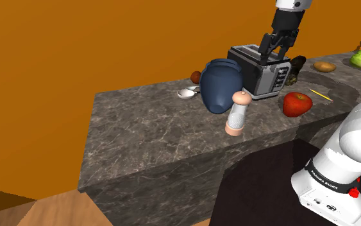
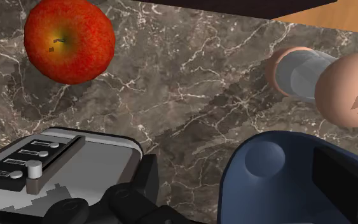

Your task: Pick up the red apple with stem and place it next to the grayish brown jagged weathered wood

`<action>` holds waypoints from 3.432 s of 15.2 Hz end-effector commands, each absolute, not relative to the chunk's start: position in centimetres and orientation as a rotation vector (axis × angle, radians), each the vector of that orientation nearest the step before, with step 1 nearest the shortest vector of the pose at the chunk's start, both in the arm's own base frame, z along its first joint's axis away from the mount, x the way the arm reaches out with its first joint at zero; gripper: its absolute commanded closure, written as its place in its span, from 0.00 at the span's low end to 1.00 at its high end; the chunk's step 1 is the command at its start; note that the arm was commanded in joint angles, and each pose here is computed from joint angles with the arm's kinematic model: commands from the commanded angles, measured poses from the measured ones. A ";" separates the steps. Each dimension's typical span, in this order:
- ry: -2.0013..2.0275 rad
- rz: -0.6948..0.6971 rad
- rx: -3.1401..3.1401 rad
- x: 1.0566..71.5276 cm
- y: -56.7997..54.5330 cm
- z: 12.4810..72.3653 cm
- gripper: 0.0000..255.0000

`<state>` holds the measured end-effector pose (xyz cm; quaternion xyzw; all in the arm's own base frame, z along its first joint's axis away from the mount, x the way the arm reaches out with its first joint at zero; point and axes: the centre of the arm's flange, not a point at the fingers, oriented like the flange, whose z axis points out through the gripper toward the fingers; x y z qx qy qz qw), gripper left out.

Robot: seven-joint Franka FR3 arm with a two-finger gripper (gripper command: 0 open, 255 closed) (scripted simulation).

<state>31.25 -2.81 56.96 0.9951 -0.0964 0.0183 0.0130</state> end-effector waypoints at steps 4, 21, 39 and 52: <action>-0.139 0.044 3.102 28.7 -4.9 55.0 0.00; 0.592 -0.019 3.000 19.9 -17.6 45.3 0.00; 0.592 -0.019 3.000 19.9 -17.8 42.9 1.00; 0.592 -0.019 3.000 19.9 -17.8 47.6 1.00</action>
